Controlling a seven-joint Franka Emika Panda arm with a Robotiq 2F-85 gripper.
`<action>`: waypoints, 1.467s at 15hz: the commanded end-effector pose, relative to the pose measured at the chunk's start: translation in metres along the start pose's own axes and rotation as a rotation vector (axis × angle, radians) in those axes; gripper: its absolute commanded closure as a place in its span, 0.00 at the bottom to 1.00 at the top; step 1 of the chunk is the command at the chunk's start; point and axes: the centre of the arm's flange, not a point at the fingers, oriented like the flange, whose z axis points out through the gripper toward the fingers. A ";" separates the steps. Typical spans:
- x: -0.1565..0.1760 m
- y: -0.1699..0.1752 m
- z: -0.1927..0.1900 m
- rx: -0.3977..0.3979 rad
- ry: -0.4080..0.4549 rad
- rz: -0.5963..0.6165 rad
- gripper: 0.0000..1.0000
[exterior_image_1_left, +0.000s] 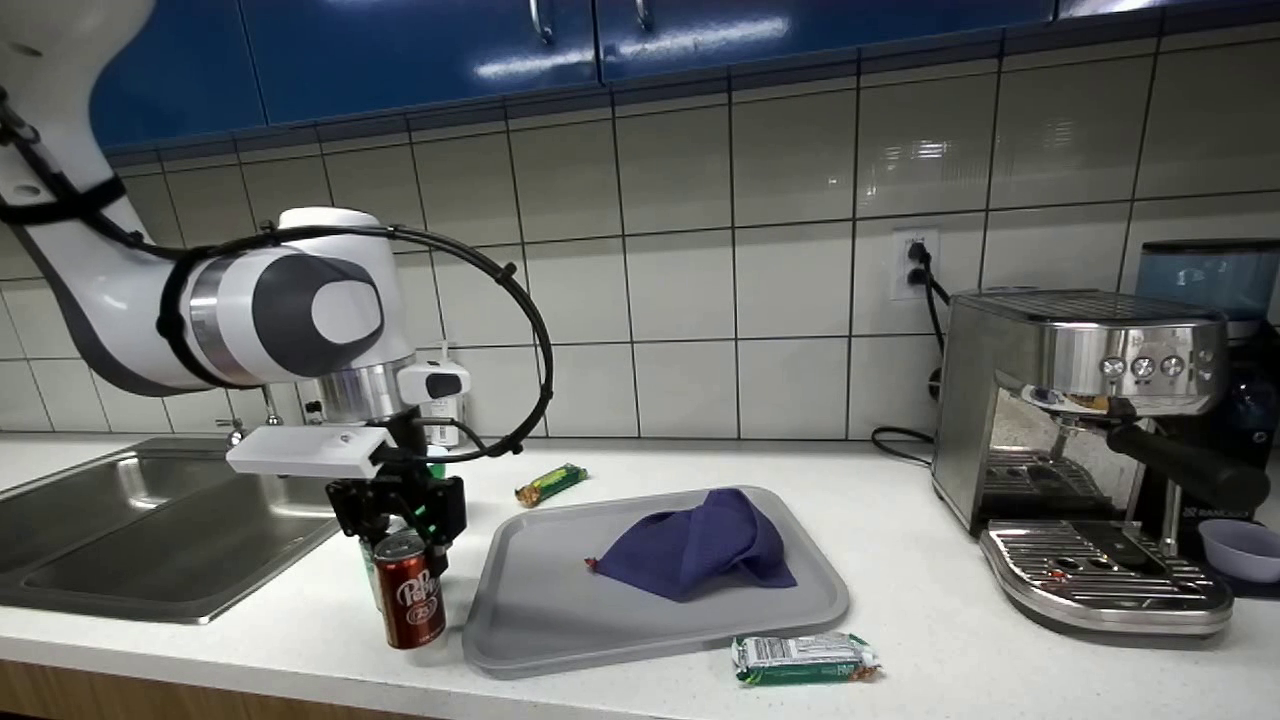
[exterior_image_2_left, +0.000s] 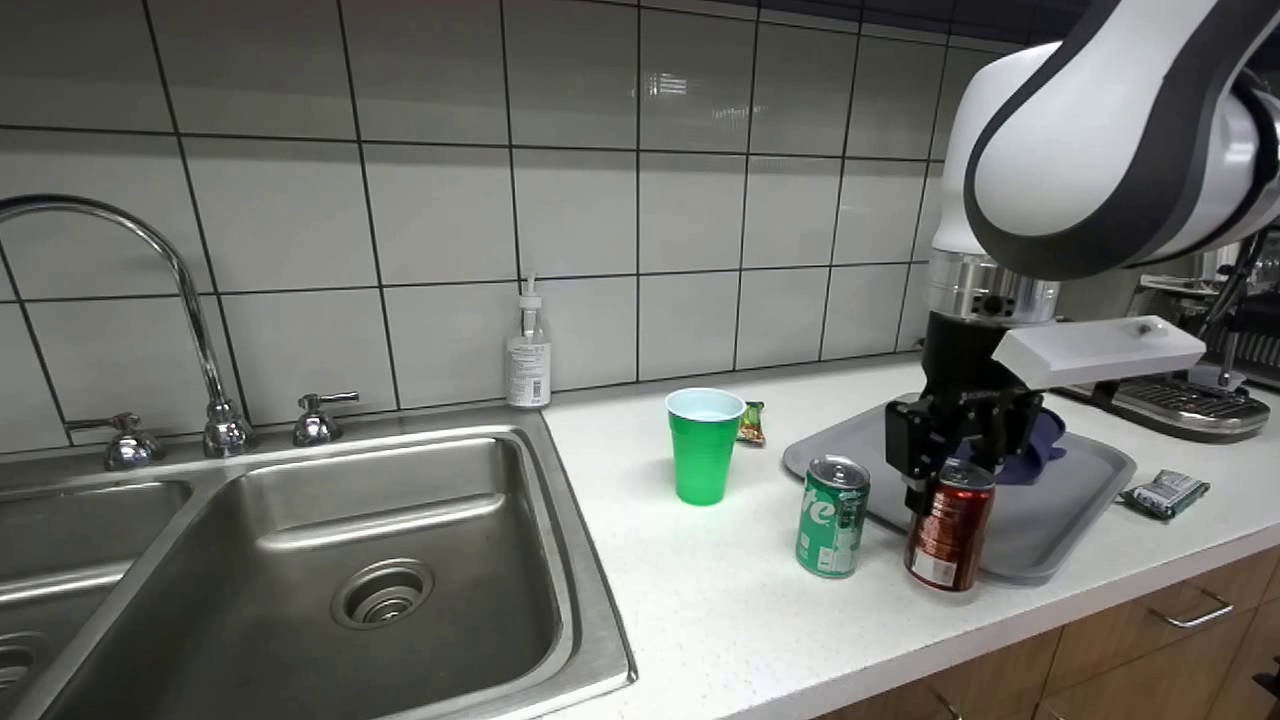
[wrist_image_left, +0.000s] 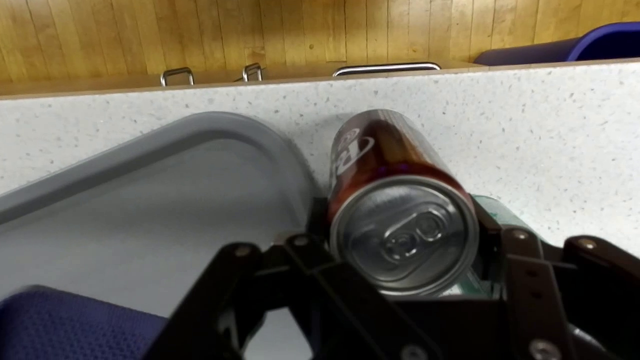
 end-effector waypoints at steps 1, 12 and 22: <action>-0.007 -0.003 0.001 -0.007 0.037 -0.032 0.61; -0.008 -0.003 0.016 -0.030 0.065 -0.079 0.61; -0.008 0.004 0.013 -0.038 0.075 -0.088 0.00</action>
